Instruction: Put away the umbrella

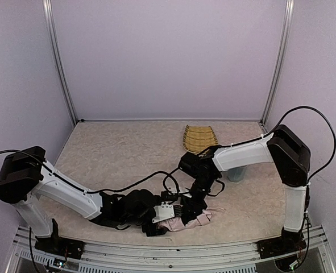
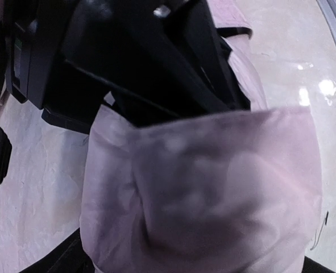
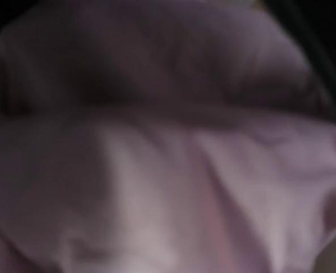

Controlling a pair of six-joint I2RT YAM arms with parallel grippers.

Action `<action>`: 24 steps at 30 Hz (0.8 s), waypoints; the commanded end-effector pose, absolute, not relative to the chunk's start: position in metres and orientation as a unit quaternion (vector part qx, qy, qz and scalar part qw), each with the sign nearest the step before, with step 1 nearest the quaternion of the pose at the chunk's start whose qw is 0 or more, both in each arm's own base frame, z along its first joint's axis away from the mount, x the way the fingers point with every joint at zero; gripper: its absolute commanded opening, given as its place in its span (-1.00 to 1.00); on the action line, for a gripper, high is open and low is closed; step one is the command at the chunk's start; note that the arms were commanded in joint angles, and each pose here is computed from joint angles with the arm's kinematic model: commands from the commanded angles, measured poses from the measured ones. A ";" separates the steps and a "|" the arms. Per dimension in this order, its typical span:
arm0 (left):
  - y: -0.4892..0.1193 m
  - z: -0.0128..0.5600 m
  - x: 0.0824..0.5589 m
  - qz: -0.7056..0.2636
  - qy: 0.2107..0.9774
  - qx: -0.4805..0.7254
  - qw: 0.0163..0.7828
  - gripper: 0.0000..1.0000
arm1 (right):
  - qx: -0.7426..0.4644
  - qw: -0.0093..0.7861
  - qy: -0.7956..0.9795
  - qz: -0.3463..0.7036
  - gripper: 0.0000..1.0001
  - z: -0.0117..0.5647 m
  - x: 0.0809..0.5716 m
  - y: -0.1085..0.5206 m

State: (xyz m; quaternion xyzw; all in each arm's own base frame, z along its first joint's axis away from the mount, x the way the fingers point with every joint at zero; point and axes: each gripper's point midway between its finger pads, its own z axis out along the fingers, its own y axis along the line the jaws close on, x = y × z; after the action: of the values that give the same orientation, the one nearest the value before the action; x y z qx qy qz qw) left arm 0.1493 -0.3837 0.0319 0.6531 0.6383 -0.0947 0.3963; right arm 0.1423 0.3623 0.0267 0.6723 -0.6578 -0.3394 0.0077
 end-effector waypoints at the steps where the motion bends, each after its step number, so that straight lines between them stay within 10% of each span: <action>1: -0.389 0.021 0.160 -0.115 0.663 0.632 0.384 0.72 | 0.666 -0.025 -0.664 -0.339 -0.42 0.017 0.149 0.369; 8: -0.397 0.006 0.149 -0.180 0.666 0.632 0.353 0.27 | 0.650 -0.129 -0.660 -0.354 -0.39 0.036 0.171 0.393; 14: -0.379 -0.003 0.148 -0.183 0.683 0.618 0.344 -0.18 | 0.631 -0.185 -0.677 -0.331 0.14 0.047 0.186 0.389; 24: -0.366 -0.002 0.158 -0.170 0.689 0.608 0.357 -0.35 | 0.580 -0.302 -0.706 -0.272 0.79 0.100 0.206 0.361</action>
State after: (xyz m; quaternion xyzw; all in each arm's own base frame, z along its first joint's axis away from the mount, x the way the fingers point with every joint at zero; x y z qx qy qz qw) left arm 0.1585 -0.3888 0.0219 0.6045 0.6652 -0.1937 0.3931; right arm 0.1819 0.3602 0.0520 0.6105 -0.7038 -0.2997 -0.2051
